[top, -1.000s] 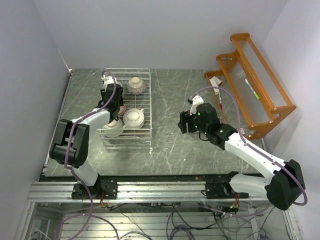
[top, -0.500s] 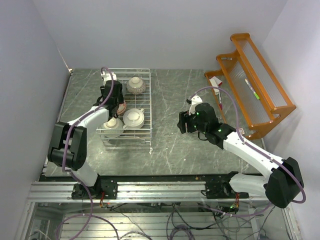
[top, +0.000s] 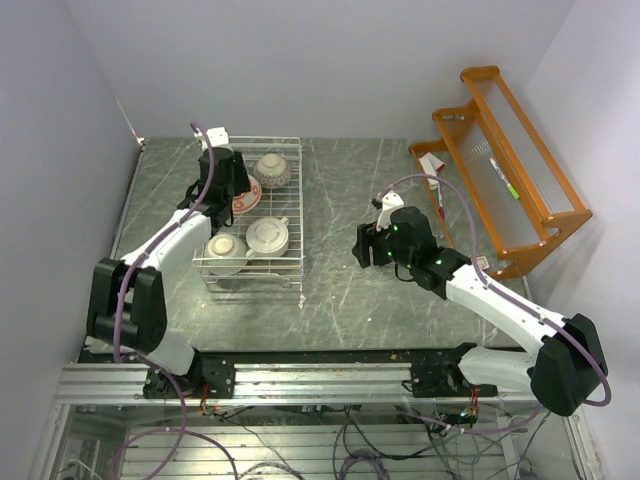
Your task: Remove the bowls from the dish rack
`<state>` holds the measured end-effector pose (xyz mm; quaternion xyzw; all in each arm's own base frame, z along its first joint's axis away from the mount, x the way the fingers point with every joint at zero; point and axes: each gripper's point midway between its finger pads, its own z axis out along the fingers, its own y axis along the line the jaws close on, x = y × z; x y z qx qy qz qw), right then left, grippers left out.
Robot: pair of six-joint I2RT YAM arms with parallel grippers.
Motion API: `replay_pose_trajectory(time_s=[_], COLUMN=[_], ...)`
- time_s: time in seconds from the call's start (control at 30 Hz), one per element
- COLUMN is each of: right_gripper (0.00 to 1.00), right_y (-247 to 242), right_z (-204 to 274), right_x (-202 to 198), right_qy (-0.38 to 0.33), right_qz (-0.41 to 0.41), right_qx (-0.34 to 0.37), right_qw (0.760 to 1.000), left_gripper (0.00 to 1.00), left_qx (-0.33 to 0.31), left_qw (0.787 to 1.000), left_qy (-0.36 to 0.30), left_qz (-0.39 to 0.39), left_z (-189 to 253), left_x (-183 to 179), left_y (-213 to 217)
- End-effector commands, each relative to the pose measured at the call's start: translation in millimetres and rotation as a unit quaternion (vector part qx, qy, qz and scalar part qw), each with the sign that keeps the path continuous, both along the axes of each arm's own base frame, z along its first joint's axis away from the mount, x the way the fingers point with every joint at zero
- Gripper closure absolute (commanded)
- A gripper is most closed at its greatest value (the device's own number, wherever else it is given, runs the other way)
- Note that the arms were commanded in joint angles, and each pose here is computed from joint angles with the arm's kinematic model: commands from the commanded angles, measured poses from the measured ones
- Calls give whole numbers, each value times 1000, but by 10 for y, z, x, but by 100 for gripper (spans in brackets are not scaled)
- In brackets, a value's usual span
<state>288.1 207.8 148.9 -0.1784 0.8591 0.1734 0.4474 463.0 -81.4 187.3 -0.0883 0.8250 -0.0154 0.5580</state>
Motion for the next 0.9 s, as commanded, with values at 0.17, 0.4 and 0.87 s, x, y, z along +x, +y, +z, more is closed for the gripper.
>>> replay_pose_trajectory(time_s=[0.17,0.4,0.87], right_gripper=[39,39,33], right_y=[157,254,726], right_z=[75,258,1316], right_x=[-46,-111,-265], right_qy=[0,-17,-42], right_qz=[25,44,182], right_qx=[47,94,376], right_qw=[999,994,908], left_gripper=[93,93,93], left_qx=[-97,-180,-330], left_qw=[989,966,893], left_qy=[-99,-119,-183], left_qz=[-59,-141,-243], left_z=[890,1089,1276], left_x=[-191,-403,-776], left_y=[-240,-579,-974])
